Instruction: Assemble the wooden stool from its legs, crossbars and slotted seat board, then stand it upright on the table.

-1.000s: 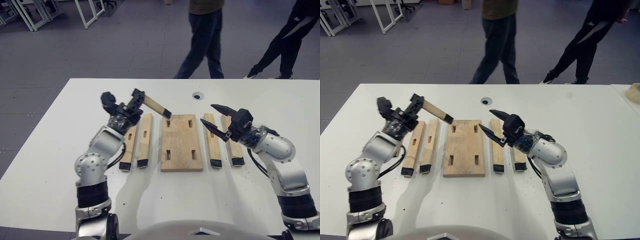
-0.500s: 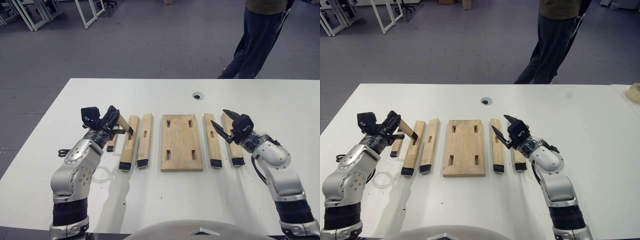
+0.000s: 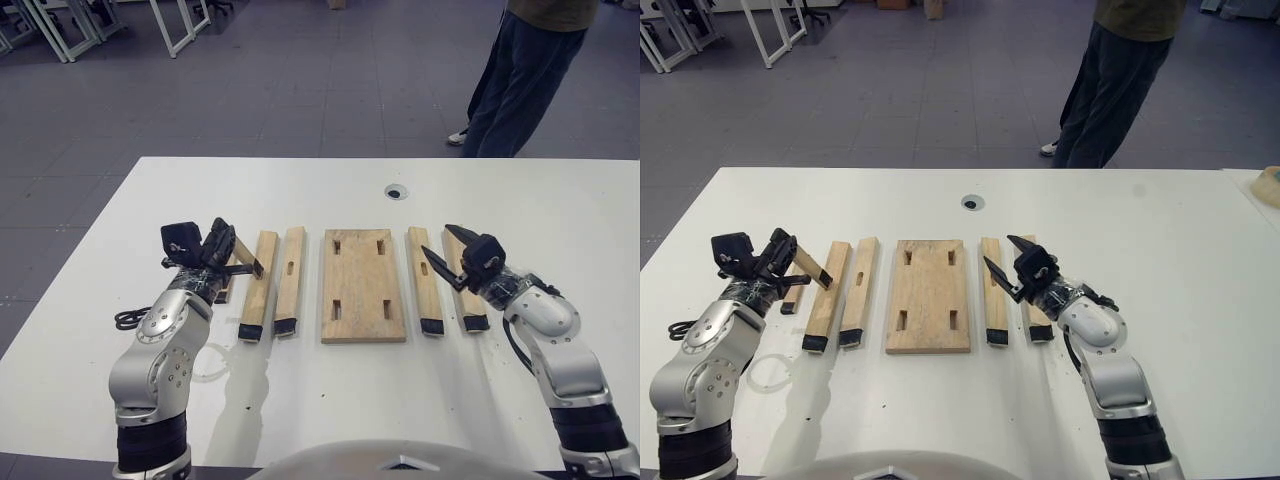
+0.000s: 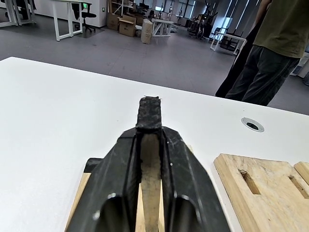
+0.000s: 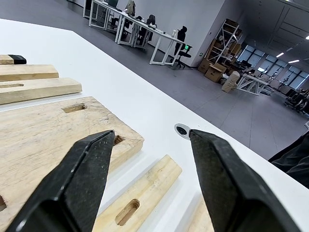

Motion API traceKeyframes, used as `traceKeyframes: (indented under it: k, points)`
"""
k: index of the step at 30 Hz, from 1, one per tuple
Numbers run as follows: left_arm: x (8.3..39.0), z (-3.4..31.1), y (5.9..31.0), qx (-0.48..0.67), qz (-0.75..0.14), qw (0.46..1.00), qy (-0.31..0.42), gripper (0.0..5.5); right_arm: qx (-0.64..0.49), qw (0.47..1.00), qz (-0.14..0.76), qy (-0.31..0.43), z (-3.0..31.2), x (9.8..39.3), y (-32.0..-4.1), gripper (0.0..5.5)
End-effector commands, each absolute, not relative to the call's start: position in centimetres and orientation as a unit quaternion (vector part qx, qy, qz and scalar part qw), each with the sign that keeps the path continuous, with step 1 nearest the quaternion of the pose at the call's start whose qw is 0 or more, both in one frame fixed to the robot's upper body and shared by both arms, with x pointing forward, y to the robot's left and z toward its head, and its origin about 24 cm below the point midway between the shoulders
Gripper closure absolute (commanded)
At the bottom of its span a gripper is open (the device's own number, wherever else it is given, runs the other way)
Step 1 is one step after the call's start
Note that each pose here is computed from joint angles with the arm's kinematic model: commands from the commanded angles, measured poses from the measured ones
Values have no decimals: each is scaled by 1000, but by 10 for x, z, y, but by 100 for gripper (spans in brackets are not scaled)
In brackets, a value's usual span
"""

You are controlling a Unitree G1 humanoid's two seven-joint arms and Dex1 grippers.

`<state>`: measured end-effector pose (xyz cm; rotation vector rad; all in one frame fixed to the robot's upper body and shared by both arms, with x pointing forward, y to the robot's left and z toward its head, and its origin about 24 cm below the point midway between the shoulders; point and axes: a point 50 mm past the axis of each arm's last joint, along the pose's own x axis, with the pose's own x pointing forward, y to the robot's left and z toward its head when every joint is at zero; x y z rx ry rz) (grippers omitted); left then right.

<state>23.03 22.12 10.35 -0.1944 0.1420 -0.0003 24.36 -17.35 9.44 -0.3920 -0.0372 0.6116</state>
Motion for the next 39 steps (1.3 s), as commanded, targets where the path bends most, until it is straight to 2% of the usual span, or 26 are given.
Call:
traceKeyframes:
  k: [1,17,21,23,26,35,39]
  points:
    - [228,100,223,-94,12,992,81,506,-204,931,302,-20,95,242,-174,264]
    - [236,88,215,-93,10,990,109,506,-205,931,302,-19,94,242,-173,264]
    - [245,105,212,3,-5,996,89,506,-203,932,301,-17,93,241,-173,264]
    - [248,122,204,0,-19,999,51,506,-202,932,300,-16,91,240,-173,264]
    - [247,130,195,-31,-36,998,34,506,-201,932,300,-14,90,239,-172,264]
    - [241,120,212,-37,8,998,53,506,-203,933,296,-12,90,239,-174,264]
    - [235,101,212,-55,9,995,84,506,-205,933,297,-13,90,239,-174,264]
